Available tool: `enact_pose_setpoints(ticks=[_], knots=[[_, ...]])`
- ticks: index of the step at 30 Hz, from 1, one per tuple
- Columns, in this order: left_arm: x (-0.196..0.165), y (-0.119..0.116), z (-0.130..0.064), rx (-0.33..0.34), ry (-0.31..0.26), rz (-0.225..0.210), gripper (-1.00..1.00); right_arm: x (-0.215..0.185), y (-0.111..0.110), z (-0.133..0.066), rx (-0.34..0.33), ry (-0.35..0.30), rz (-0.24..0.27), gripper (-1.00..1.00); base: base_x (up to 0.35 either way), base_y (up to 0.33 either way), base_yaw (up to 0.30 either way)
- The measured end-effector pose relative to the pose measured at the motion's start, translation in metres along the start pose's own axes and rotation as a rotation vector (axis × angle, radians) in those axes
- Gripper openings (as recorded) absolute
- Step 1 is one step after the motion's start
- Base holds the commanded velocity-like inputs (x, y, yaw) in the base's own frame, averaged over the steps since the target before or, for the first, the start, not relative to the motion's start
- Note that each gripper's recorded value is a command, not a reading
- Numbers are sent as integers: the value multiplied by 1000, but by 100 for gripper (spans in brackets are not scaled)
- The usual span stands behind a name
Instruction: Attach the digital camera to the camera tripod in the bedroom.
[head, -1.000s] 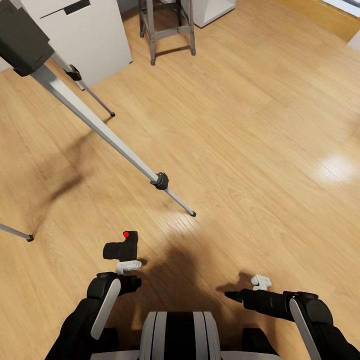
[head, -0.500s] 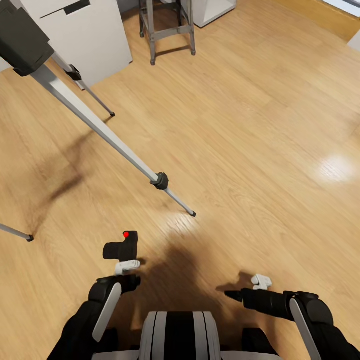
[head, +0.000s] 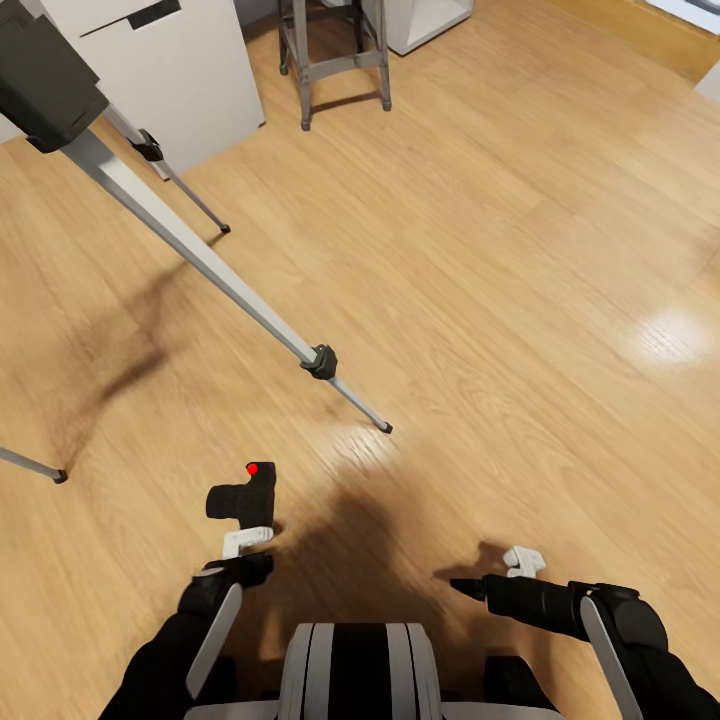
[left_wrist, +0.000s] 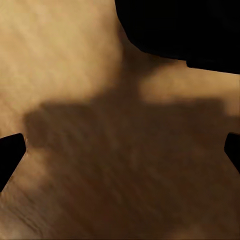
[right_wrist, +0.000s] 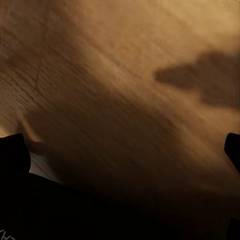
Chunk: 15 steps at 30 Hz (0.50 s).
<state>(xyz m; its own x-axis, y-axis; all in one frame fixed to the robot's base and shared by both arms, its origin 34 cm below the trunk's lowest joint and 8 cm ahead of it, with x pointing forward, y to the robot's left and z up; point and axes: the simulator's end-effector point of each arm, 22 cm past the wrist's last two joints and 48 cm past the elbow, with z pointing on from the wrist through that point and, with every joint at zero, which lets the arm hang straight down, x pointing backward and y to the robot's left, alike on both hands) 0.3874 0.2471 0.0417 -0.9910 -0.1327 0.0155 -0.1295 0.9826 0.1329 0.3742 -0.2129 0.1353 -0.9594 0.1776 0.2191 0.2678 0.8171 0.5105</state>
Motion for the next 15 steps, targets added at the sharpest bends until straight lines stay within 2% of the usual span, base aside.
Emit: enact_pose_setpoints(ticks=[5, 15], knots=[[-1, 2, 0, -9, -8, 20, 100, 0, 0, 0, 0, 0, 0, 100, 0, 0, 0], [-1, 1, 0, -11, -11, 30, 100, 0, 0, 0, 0, -1, 1, 100, 0, 0, 0]])
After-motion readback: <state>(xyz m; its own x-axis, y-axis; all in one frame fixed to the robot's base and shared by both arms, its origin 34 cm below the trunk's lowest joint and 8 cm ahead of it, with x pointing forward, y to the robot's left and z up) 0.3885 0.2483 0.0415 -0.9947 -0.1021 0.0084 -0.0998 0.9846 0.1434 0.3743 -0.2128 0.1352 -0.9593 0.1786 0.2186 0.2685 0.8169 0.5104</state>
